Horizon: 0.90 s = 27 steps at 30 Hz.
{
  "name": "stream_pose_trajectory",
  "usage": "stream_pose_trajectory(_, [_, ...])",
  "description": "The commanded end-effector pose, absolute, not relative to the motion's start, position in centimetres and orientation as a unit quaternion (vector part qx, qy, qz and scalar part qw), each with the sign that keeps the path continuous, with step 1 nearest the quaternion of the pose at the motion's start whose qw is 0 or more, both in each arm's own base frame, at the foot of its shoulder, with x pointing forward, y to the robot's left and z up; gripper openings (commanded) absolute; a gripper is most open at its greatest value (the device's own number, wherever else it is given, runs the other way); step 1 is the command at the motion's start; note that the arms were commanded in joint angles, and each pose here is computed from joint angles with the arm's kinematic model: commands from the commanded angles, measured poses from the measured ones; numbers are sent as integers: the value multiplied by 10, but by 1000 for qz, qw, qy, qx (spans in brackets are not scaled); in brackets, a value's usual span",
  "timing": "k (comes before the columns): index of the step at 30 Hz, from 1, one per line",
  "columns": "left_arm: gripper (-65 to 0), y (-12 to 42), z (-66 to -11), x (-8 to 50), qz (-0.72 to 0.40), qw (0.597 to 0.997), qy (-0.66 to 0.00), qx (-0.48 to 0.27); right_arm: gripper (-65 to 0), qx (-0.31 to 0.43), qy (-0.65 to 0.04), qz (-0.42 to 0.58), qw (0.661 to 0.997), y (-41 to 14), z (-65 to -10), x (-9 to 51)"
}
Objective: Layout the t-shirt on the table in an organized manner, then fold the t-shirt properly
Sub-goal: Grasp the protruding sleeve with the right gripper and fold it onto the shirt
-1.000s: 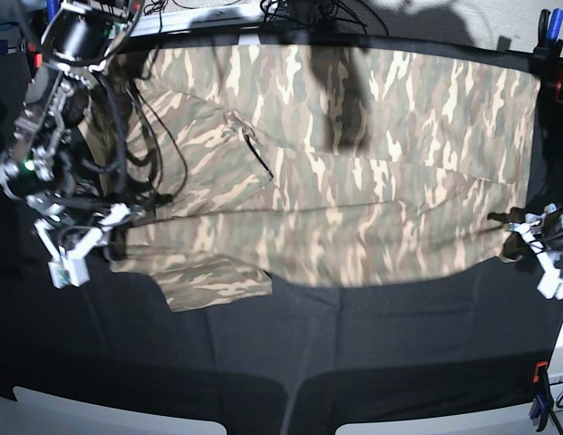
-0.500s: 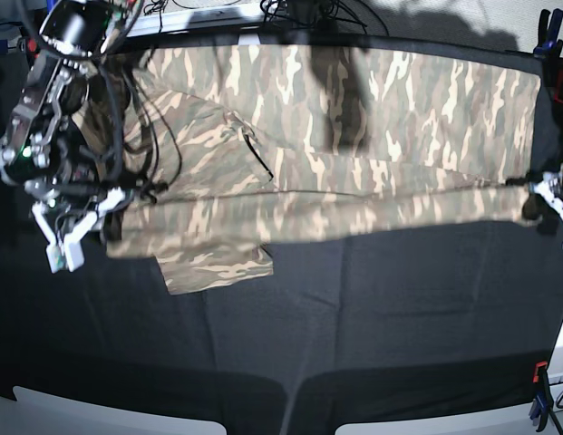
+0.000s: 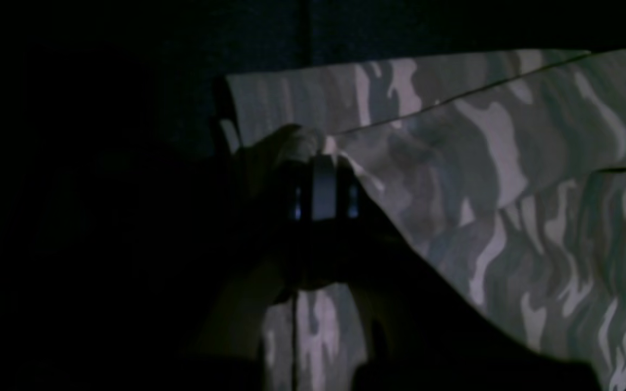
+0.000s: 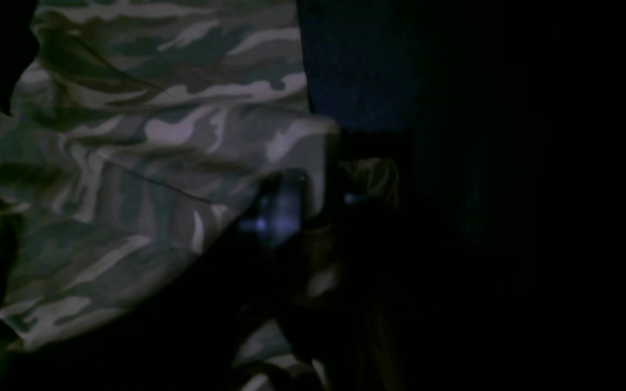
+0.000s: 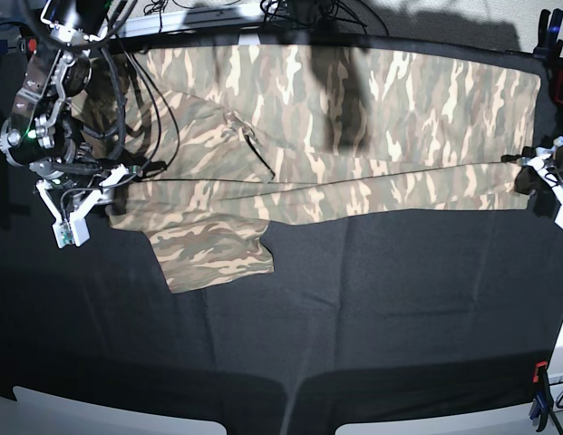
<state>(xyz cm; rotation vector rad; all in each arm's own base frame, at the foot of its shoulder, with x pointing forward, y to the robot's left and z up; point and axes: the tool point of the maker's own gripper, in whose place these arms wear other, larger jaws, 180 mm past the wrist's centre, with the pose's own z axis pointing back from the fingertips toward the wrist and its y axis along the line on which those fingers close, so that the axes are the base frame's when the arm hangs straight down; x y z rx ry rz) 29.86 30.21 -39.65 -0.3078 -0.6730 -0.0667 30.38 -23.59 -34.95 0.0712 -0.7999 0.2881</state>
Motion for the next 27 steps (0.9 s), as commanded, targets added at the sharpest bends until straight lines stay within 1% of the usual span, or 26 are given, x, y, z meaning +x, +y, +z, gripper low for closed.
stream_pose_trajectory(1, [-650,307,-381,309,-36,923,-352,-147,-365,30,-416,147,897,-238,-333,314])
stream_pose_trajectory(2, [-650,305,-382,309,-35,923,-352,-150,-329,32,-420,146,895,-237,-331,315])
stream_pose_trajectory(3, [-650,303,-383,309,-34,923,-353,-153,-317,33,-424,146,893,-236,-330,316])
stream_pose_trajectory(8, [-650,297,-386,309,-31,921,-353,-161,-318,35,-455,146,878,-235,-317,326])
stream_pose_trajectory(10, [-650,294,-387,309,-29,920,-354,-163,-319,38,-490,145,859,-232,-301,339])
stream_pose_trajectory(13, [-650,293,-386,311,-28,919,-358,-165,-319,43,-555,141,819,-229,-266,363])
stream_pose_trajectory(15, [-650,293,-385,312,-28,918,-360,-165,-319,42,-577,114,808,-236,-251,383])
stream_pose_trajectory(18, [-650,293,-386,311,-28,918,-359,-165,-319,59,-578,84,810,-244,-249,414])
stream_pose_trajectory(20, [-650,293,-386,311,-28,918,-359,-165,-319,85,-563,62,820,-246,-259,436])
stream_pose_trajectory(22, [-650,293,-386,311,-28,918,-359,-165,-319,111,-541,43,832,-245,-273,455])
stream_pose_trajectory(24, [-650,293,-386,311,-28,918,-359,-165,-319,119,-511,35,851,-244,-290,471])
stream_pose_trajectory(27, [-650,293,-385,312,-28,918,-360,-165,-319,146,-465,30,873,-231,-319,486])
